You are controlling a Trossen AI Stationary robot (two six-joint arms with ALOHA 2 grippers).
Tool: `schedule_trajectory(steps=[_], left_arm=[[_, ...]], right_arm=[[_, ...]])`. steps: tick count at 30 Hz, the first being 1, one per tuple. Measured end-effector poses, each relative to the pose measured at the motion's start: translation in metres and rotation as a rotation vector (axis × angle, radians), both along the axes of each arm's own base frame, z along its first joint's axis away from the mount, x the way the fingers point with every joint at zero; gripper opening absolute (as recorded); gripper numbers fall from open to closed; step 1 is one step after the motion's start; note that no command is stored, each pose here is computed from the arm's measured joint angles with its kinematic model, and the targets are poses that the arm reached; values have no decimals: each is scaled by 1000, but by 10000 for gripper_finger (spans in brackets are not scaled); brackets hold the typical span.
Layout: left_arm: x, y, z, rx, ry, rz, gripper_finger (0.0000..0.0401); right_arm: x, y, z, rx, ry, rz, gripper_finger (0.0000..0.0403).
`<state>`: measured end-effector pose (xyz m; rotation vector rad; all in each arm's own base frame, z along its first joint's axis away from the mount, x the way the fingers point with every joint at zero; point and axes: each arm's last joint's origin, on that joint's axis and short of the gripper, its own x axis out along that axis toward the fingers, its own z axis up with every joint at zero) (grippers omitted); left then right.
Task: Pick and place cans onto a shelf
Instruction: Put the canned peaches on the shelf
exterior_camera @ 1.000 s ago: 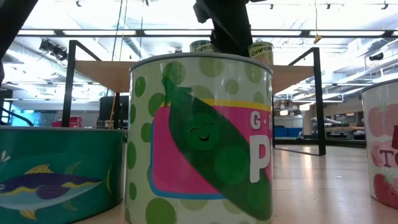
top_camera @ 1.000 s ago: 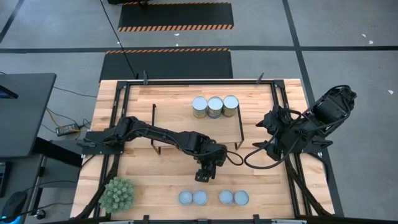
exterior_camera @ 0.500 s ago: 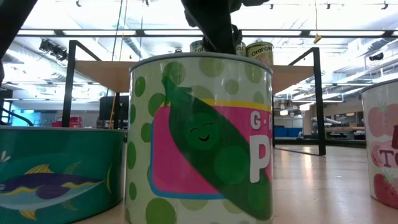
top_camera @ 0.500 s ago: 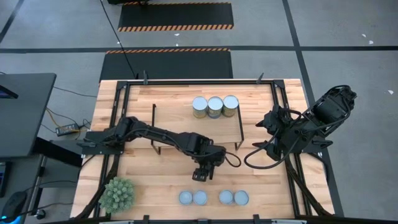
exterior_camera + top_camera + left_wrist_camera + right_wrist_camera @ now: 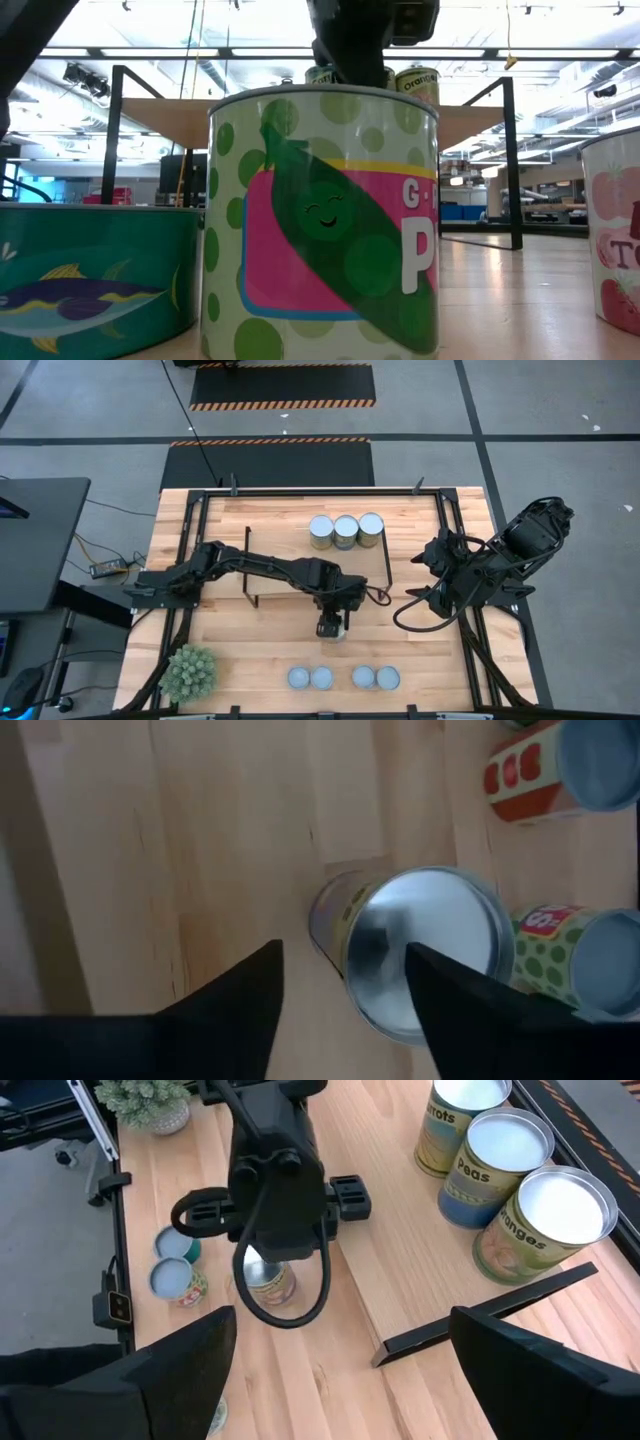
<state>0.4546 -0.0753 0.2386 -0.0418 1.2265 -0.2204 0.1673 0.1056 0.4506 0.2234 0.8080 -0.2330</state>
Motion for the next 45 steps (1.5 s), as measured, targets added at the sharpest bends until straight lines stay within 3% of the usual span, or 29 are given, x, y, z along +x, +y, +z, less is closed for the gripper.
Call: schedule_trajectory(steps=[6, 17, 25, 45], left_arm=[[-1, -14, -5, 69, -2, -54, 157], [-2, -25, -8, 75, -2, -79, 93], [-3, -23, -8, 106, 7, -69, 10], [-11, -9, 11, 88, 6, 8, 1]], right_arm=[[0, 0, 0, -6, 1, 7, 373], [0, 0, 0, -12, 3, 10, 373], [0, 0, 0, -14, 3, 11, 373], [0, 0, 0, -10, 2, 9, 373]])
